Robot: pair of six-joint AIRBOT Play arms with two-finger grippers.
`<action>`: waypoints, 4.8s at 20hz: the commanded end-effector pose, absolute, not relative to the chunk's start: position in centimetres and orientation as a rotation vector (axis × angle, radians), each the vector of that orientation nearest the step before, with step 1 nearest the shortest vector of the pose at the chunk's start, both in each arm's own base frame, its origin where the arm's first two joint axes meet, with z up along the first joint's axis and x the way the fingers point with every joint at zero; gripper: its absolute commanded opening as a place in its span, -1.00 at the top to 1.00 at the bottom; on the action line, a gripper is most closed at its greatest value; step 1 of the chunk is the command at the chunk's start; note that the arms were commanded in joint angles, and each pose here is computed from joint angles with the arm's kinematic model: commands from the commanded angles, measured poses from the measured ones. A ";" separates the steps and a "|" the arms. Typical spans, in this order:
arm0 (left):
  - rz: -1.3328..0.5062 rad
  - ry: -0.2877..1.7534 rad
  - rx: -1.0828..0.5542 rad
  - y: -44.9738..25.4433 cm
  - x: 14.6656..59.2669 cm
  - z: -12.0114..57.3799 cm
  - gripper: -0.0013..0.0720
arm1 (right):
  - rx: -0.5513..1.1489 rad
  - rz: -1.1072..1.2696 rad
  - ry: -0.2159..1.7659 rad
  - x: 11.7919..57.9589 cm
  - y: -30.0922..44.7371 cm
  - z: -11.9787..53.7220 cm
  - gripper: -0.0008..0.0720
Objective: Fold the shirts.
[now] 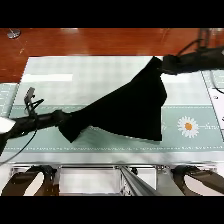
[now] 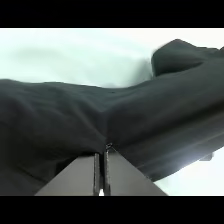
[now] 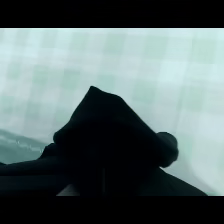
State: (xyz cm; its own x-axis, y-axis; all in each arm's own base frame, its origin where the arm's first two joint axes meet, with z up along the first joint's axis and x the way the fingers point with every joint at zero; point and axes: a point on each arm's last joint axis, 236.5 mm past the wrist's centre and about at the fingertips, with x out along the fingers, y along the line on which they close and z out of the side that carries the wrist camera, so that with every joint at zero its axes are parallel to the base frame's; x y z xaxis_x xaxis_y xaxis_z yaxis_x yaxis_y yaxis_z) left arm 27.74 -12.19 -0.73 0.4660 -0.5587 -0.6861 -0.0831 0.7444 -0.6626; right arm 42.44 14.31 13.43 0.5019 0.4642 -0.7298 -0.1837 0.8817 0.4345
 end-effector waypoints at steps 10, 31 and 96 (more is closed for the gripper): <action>-0.126 1.386 -0.602 -0.2 28.0 -2.3 -0.95 | 0.414 0.041 1.315 37.4 -5.1 6.8 -0.72; -0.369 1.354 -0.589 -15.2 24.0 -10.3 0.80 | 0.784 0.155 1.358 24.8 3.1 -5.8 -0.72; -0.010 1.053 -0.635 -4.1 42.9 -2.4 0.91 | 0.450 0.151 0.917 53.4 4.1 8.9 0.90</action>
